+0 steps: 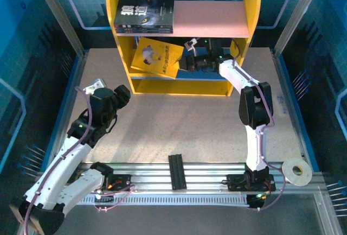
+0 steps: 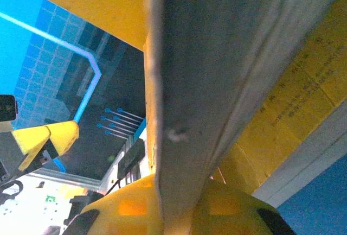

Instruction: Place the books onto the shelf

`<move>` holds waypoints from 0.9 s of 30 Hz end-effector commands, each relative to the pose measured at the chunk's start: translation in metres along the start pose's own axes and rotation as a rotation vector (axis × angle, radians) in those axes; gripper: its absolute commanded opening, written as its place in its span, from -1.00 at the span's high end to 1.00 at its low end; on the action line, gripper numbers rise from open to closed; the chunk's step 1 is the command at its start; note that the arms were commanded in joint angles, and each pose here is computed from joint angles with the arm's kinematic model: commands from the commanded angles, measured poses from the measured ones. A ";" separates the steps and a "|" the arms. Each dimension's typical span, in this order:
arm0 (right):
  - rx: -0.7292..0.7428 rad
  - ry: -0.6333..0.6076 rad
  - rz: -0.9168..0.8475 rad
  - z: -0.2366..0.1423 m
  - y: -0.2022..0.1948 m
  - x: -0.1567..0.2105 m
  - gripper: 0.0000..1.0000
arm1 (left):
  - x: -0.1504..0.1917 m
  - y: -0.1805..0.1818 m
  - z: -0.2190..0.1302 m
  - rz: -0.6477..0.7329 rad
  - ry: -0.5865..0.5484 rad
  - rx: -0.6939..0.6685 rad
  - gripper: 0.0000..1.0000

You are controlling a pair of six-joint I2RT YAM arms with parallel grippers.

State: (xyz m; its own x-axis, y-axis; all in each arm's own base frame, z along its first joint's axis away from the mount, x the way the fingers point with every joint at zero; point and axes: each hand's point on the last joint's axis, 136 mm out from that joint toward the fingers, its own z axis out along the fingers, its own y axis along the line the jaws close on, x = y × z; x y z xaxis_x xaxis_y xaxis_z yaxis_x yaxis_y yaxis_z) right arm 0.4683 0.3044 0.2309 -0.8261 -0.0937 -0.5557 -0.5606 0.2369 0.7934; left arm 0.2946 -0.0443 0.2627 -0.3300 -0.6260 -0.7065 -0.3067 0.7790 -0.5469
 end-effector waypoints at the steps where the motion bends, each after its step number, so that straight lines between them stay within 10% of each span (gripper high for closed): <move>1: -0.052 0.026 -0.069 -0.005 0.016 -0.007 0.77 | -0.013 -0.007 -0.008 0.008 -0.024 0.024 -0.38; 27: 0.103 0.000 -0.006 -0.001 -0.018 -0.027 0.09 | -0.008 0.005 -0.009 -0.008 -0.021 0.011 -0.40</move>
State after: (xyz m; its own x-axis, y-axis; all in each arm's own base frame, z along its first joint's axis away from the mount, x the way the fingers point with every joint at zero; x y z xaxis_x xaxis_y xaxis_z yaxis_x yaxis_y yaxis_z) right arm 0.4930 0.3047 0.2307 -0.8203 -0.1233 -0.5585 -0.5648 0.3286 0.7570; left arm 0.2915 -0.0378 0.2695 -0.3030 -0.6387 -0.7073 -0.3068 0.7681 -0.5621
